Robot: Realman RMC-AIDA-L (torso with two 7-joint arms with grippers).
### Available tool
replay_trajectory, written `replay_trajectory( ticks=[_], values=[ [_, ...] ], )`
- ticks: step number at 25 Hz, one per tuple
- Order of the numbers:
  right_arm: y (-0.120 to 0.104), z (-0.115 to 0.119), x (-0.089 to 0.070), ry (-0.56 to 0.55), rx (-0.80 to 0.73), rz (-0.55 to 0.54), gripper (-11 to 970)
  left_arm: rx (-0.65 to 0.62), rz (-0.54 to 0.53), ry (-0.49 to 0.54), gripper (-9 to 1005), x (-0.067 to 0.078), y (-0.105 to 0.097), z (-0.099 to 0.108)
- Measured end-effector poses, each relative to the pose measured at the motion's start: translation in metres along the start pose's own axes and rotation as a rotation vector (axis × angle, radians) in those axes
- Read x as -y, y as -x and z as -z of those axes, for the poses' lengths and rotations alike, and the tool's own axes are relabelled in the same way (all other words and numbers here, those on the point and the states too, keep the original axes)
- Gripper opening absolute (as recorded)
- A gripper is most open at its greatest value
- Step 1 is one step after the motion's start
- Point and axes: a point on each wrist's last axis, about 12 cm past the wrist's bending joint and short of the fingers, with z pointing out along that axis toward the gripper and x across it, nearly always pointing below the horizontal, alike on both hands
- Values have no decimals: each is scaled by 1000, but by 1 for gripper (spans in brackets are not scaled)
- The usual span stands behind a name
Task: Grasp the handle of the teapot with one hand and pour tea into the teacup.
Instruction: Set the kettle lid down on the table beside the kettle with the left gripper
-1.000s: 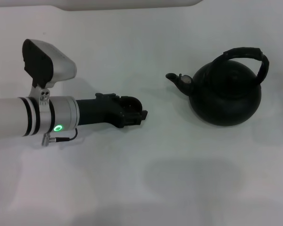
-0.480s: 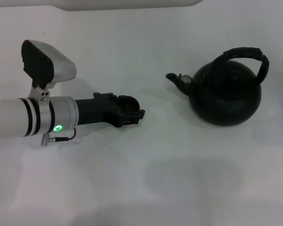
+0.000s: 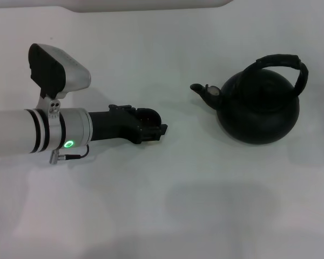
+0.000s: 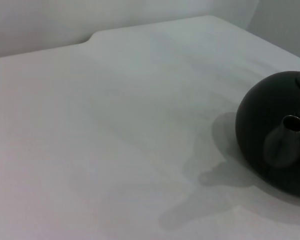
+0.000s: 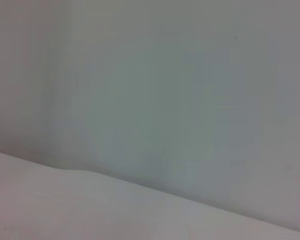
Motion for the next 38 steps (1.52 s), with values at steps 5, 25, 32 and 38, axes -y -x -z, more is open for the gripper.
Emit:
replay_trajectory(
  ticks=[5,25,32,38],
  values=[
    [0,0,0,0,0,0,616,0,-8,9,711,-1,0,0],
    [-1,0,1,-4,-6,1,617,29,-43,20,710,-2,0,2],
    [0,-1,1,-4,-6,2,617,40,-46,17,769,-1,2,2],
    [-1,-2,0,-1,-11,-2,617,56,-52,14,839,1,4,4]
  ],
)
